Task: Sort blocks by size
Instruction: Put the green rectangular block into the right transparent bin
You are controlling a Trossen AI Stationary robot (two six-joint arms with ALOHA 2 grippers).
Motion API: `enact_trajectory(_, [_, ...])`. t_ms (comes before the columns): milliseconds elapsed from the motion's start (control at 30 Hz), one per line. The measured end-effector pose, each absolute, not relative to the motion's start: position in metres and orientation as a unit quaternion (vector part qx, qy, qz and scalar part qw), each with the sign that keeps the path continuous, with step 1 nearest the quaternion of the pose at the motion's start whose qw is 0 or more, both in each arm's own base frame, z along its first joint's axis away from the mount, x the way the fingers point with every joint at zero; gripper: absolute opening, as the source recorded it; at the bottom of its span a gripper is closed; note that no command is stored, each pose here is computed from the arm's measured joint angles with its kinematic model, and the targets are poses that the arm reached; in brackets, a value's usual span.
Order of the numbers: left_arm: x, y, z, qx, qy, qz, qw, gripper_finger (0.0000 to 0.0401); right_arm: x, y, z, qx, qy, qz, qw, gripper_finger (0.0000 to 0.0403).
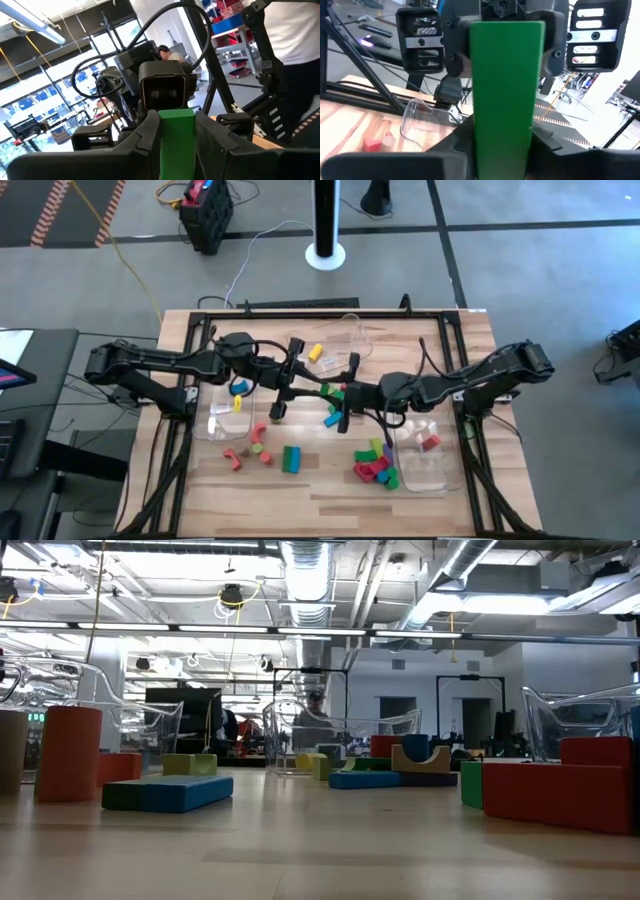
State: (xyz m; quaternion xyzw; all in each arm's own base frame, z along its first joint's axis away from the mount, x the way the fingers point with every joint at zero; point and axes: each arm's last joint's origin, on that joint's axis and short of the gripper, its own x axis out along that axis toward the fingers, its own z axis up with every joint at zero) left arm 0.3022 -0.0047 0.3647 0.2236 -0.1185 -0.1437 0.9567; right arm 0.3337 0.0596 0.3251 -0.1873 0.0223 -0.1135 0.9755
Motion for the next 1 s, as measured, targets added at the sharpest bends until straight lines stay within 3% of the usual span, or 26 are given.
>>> enact_trajectory(367, [0.303, -0.003, 0.36, 0.22, -0.091, -0.147, 0.96, 0.0094, 0.333, 0.06, 0.32, -0.188, 0.048, -0.117, 0.974, 0.0132])
enact_trajectory(733, [0.285, -0.002, 0.367, 0.203, -0.065, -0.153, 0.965, 0.0197, 0.319, 0.067, 0.309, -0.17, 0.14, -0.116, 0.968, 0.0129])
enact_trajectory(1000, [0.271, -0.002, 0.361, 0.19, 0.013, -0.158, 0.969, 0.0214, 0.286, 0.077, 0.308, -0.122, 0.226, -0.1, 0.961, 0.0127])
